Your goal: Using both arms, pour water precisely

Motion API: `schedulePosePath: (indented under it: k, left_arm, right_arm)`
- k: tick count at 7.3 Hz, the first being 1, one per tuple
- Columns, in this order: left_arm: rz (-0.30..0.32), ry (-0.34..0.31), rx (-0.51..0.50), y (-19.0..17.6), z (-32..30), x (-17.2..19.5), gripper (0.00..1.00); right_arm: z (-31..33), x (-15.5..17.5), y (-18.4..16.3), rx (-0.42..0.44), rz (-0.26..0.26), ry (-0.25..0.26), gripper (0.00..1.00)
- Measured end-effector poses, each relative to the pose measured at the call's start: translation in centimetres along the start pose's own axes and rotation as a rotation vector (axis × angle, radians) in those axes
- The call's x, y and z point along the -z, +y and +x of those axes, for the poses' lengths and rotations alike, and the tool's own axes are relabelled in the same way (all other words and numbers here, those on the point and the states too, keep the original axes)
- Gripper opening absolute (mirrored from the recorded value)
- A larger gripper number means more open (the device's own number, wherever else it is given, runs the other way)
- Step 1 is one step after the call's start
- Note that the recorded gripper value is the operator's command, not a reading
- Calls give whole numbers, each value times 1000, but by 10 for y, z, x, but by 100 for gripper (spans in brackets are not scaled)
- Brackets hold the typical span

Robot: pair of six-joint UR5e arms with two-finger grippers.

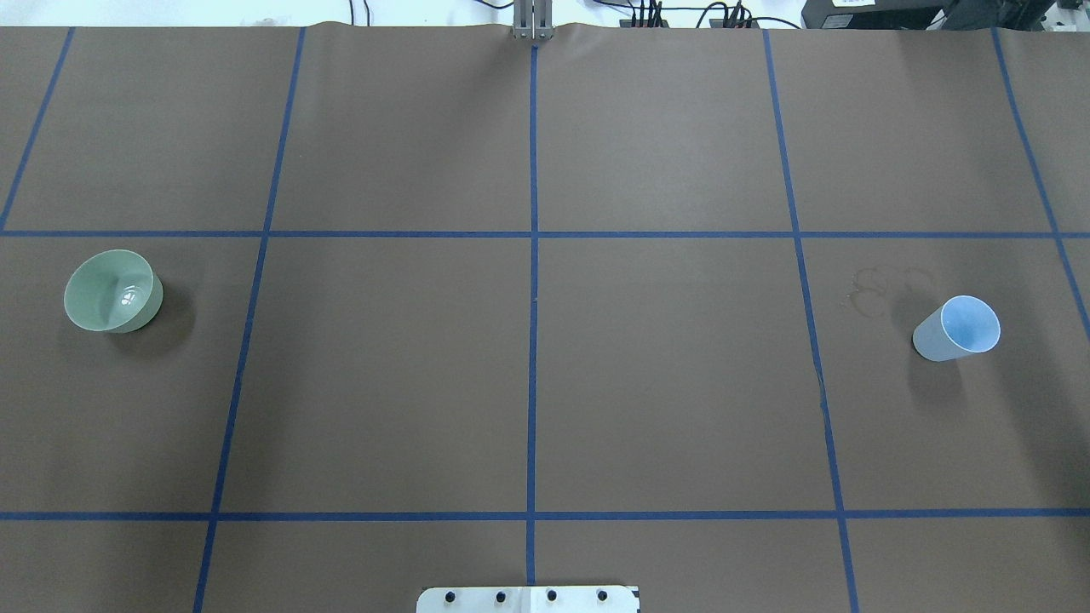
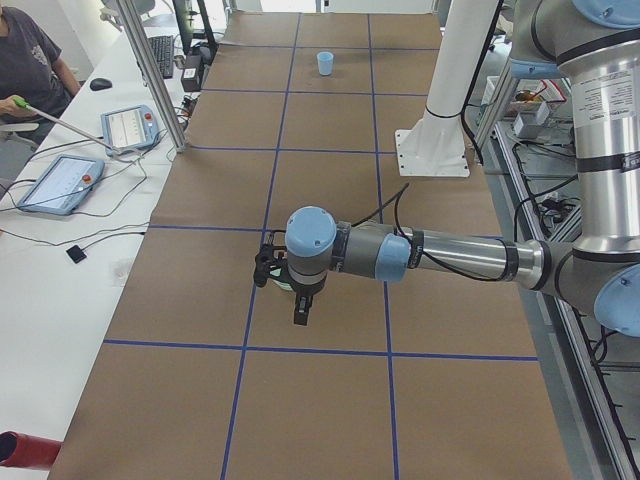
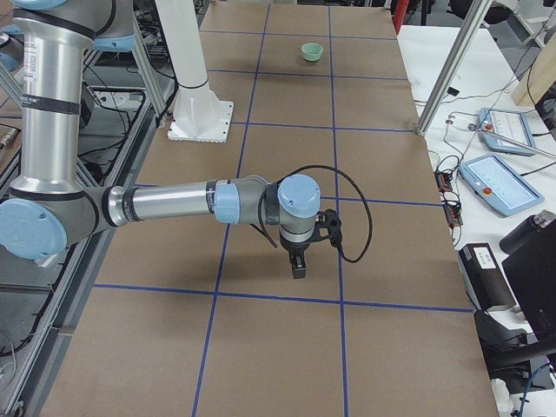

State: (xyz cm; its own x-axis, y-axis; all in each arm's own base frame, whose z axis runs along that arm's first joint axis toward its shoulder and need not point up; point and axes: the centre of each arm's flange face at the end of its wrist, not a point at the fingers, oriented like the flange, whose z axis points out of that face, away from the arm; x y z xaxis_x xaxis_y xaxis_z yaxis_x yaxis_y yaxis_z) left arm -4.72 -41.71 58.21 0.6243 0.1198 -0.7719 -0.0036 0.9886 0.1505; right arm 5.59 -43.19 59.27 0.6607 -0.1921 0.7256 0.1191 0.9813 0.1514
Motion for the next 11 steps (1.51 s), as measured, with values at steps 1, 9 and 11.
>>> schedulePosePath:
  k: [1, 9, 11]
  left_arm:
    - [-2, -4, 3, 2, -2, -1, 100]
    - [-2, -143, 6, 16, -13, 2, 100]
    - [14, -124, -15, 15, -7, 4, 100]
  right_arm:
    - [2, 0, 1, -1, -3, 17, 100]
    - [1, 2, 2, 0, -4, 44, 100]
    - [2, 1, 2, -2, -6, 42, 100]
